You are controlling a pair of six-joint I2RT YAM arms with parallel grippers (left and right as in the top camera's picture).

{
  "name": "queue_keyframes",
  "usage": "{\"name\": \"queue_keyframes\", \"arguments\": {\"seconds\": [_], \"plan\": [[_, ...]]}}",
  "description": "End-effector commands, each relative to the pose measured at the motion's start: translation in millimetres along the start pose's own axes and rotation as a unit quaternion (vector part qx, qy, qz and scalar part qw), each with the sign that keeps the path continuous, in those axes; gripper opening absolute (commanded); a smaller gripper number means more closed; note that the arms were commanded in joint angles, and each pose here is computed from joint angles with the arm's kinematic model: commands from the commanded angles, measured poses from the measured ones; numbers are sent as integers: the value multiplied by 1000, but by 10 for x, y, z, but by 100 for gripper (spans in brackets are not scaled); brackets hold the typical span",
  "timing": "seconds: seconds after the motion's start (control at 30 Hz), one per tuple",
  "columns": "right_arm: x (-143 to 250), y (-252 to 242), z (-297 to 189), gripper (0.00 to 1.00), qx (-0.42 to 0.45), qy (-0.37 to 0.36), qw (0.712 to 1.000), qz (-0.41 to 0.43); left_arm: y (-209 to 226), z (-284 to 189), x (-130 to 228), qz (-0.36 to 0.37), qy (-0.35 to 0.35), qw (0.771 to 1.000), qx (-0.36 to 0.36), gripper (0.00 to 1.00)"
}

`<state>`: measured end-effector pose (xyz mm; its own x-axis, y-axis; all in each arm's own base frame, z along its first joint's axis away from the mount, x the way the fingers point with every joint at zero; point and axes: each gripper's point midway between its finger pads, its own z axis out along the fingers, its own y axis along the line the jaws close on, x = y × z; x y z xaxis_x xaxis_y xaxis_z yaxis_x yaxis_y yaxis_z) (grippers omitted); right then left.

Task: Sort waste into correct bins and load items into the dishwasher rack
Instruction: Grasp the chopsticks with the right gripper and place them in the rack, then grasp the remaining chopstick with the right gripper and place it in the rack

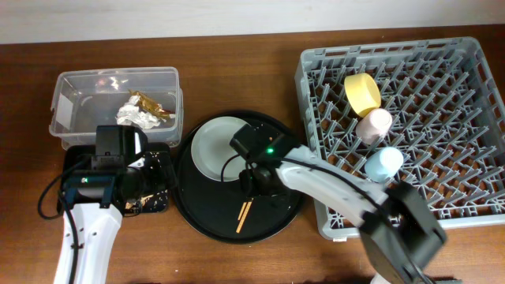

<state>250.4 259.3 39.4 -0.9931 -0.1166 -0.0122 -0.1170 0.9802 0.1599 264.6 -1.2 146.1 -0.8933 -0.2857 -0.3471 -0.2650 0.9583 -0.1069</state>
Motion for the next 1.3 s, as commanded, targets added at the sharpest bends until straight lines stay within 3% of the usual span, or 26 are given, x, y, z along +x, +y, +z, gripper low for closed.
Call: {"name": "queue_keyframes", "arguments": {"seconds": [0.0,0.23,0.27,0.33,0.47,0.67,0.9,1.07,1.2,1.27], "plan": [[9,-119,282,66,37,14,998,44,26,-26,-10,-6,-4,1000,-4,98],[12,-322,460,66,92,13,992,83,25,-26,-11,-6,-4,1000,-3,98],[21,-329,458,62,94,15,992,83,26,-26,-11,-6,-4,1000,-4,98],[54,-346,453,33,96,23,992,85,26,-27,-11,-6,-4,1000,-4,98],[87,-346,450,4,94,32,991,86,26,-26,-11,-6,-4,1000,-4,98],[-84,-325,113,4,76,10,993,86,26,-26,-11,-6,-4,1000,-4,98],[-530,-956,-1329,4,42,-86,995,-5,26,-26,-10,-6,-4,1000,-4,98],[-494,-1568,-1300,4,64,-49,997,15,26,-26,-10,-6,-4,1000,-4,98],[-517,-1664,-1012,4,75,-20,997,6,28,-26,-5,-6,-3,1000,-4,98],[-536,-1664,-1004,20,75,-22,997,5,29,-26,-1,-6,-2,1000,-4,98]]}}
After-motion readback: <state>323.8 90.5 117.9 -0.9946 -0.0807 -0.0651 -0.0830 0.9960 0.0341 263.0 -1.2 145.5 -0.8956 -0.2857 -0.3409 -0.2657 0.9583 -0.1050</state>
